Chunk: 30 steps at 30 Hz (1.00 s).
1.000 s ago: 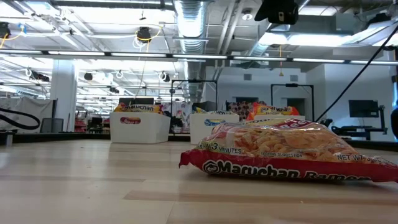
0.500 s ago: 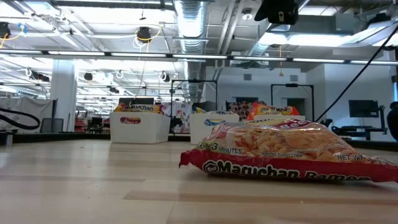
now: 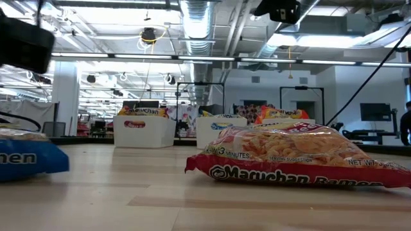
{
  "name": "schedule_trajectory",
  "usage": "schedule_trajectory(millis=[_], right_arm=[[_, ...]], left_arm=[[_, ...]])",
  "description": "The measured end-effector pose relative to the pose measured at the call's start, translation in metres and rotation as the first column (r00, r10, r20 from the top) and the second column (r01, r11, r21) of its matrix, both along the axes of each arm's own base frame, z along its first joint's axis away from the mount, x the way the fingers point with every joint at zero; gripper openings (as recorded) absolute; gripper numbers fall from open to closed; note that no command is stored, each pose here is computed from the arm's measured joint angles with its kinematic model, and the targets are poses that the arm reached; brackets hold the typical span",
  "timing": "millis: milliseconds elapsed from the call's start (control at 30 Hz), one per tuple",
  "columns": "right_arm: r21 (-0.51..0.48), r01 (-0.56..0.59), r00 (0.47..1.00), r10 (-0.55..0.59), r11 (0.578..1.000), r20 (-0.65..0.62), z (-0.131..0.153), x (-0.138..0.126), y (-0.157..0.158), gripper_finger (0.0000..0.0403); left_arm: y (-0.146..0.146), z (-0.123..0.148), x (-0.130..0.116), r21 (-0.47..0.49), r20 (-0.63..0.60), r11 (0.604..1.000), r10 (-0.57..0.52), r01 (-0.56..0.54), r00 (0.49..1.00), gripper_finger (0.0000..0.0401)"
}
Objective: Sort Maruchan noodles
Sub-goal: Put the blue noodle pack into the top middle white bin
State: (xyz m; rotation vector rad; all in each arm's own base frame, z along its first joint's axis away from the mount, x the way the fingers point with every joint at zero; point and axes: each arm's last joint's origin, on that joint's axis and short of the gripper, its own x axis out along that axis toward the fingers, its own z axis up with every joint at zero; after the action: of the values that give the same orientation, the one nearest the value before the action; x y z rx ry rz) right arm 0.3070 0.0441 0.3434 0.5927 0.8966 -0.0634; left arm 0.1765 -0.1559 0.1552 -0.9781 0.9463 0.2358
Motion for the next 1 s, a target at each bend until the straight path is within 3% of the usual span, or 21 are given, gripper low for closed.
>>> schedule_trajectory(millis=[333, 533, 1000], right_arm=[[-0.044, 0.004, 0.998, -0.001, 0.999, 0.063, 0.003, 0.006, -0.017, 0.0234], [-0.078, -0.010, 0.992, 0.020, 0.997, 0.128, -0.002, 0.012, -0.024, 0.0239], [0.030, 0.007, 0.945, -0.016, 1.000, 0.326, -0.043, 0.023, 0.013, 0.0230]], left_arm=[[0.029, 0.015, 0.035, 0.097, 0.056, 0.985, -0.151, 0.145, 0.987, 0.0000], [0.051, 0.021, 0.051, 0.126, 0.079, 0.973, -0.205, 0.195, 0.976, 0.0000], [0.066, 0.025, 0.059, 0.048, 0.069, 0.946, -0.323, 0.320, 0.944, 0.0000]])
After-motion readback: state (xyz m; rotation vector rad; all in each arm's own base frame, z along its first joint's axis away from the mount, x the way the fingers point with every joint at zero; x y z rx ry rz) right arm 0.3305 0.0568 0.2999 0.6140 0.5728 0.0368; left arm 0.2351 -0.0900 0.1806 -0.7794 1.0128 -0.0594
